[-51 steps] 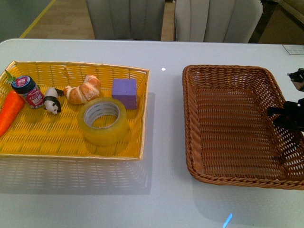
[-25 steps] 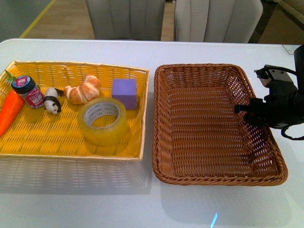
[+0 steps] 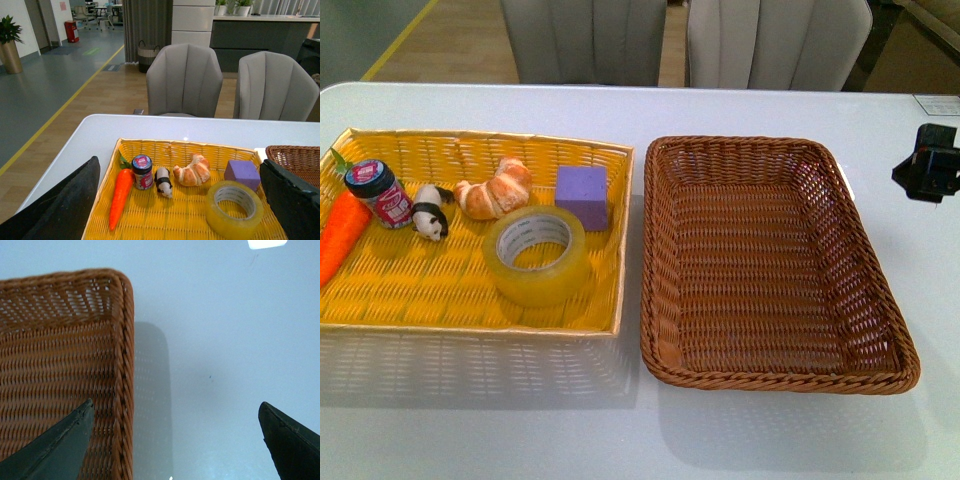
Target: Move tape to another basket
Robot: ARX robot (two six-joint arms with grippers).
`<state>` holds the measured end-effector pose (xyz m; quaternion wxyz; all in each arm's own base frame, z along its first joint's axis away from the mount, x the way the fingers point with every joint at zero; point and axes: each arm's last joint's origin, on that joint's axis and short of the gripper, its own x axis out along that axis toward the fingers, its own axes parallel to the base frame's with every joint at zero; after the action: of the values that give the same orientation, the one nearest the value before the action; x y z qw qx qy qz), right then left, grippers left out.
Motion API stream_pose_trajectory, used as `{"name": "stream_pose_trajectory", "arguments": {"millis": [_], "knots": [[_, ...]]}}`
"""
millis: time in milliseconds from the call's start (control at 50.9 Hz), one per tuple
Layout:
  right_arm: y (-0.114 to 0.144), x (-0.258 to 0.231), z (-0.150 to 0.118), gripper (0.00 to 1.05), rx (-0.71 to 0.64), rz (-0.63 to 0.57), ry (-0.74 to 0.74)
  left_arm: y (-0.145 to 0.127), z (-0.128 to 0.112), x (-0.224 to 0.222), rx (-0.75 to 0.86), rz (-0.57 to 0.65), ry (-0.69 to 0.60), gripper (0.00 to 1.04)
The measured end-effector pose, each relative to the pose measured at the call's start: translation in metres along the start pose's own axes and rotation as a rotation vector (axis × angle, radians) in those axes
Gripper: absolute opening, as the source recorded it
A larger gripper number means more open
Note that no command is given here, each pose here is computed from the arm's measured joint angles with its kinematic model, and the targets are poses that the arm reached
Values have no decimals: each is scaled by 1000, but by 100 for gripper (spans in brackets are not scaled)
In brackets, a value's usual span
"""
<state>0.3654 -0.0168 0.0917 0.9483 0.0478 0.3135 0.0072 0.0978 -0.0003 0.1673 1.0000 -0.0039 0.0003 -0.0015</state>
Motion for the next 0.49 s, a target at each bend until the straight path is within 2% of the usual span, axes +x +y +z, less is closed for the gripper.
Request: {"name": "stream_pose_trajectory", "arguments": {"millis": [79, 138, 256, 334, 393, 491], "knots": [[0, 0, -2, 95, -4, -1, -3, 0, 0, 0, 0, 0, 0, 96], [0, 2, -18, 83, -38, -25, -169, 0, 0, 0, 0, 0, 0, 96], [4, -16, -39, 66, -59, -26, -302, 0, 0, 0, 0, 0, 0, 96], [11, -47, -34, 48, -73, -24, -483, 0, 0, 0, 0, 0, 0, 96], [14, -63, -29, 37, -77, -16, -559, 0, 0, 0, 0, 0, 0, 96], [14, -73, -27, 24, -78, -13, -595, 0, 0, 0, 0, 0, 0, 96]]}}
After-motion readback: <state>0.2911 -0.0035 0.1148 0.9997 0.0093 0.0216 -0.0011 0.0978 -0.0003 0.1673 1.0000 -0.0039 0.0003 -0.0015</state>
